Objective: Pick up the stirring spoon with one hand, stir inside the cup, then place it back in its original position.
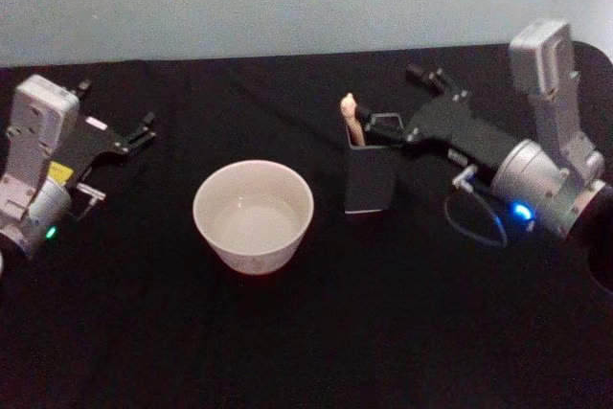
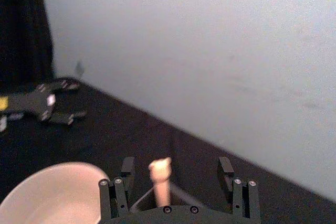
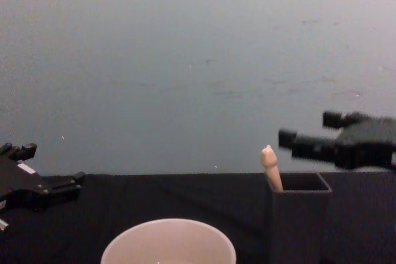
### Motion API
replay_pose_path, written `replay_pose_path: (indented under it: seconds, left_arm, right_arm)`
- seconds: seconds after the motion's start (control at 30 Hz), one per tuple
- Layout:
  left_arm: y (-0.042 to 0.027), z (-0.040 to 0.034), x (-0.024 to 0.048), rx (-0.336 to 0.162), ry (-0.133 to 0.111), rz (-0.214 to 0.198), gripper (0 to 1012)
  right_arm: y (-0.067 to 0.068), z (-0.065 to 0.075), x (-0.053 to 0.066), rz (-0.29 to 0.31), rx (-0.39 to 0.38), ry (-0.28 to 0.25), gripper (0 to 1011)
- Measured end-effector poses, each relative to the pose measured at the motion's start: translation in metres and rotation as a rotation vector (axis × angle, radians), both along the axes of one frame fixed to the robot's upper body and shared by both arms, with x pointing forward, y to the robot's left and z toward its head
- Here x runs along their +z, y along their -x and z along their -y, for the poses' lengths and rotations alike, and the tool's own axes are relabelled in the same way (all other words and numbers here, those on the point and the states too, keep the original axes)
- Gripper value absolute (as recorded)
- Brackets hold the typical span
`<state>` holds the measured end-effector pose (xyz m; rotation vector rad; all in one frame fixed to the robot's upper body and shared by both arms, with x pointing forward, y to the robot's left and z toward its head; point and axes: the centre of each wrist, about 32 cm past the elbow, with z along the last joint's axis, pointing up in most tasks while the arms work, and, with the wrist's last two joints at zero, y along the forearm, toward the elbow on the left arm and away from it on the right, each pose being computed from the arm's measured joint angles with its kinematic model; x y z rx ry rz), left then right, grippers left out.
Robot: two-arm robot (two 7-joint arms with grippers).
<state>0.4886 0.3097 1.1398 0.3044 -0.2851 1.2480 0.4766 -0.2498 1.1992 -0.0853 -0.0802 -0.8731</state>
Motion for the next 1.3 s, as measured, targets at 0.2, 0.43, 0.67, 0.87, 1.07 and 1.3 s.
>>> replay_pose_path:
  seconds: [0.2,0.43,0.67,0.87,1.07,1.3]
  left_arm:
    - [0.0000,0.0000,0.0000,0.000,0.000,0.000,1001]
    - [0.0000,0.0000,0.0000,0.000,0.000,0.000,1001]
    - [0.0000,0.0000,0.0000,0.000,0.000,0.000,1001]
    - [0.0000,0.0000,0.0000,0.000,0.000,0.000,1001]
    - [0.0000,0.0000,0.0000,0.000,0.000,0.000,1001]
    - [0.0000,0.0000,0.0000,0.000,0.000,0.000,1001]
  right_arm:
    - [-0.010,0.005,0.004,0.080,-0.136,-0.032,1002]
    - [-0.020,0.013,-0.011,0.075,-0.313,0.023,1002]
    - [-0.023,0.013,-0.034,0.042,-0.384,0.062,1002]
    - [-0.026,0.011,-0.052,0.028,-0.411,0.069,1002]
    - [-0.028,0.011,-0.059,0.016,-0.424,0.074,1003]
    - [-0.028,0.011,-0.058,0.019,-0.422,0.074,1003]
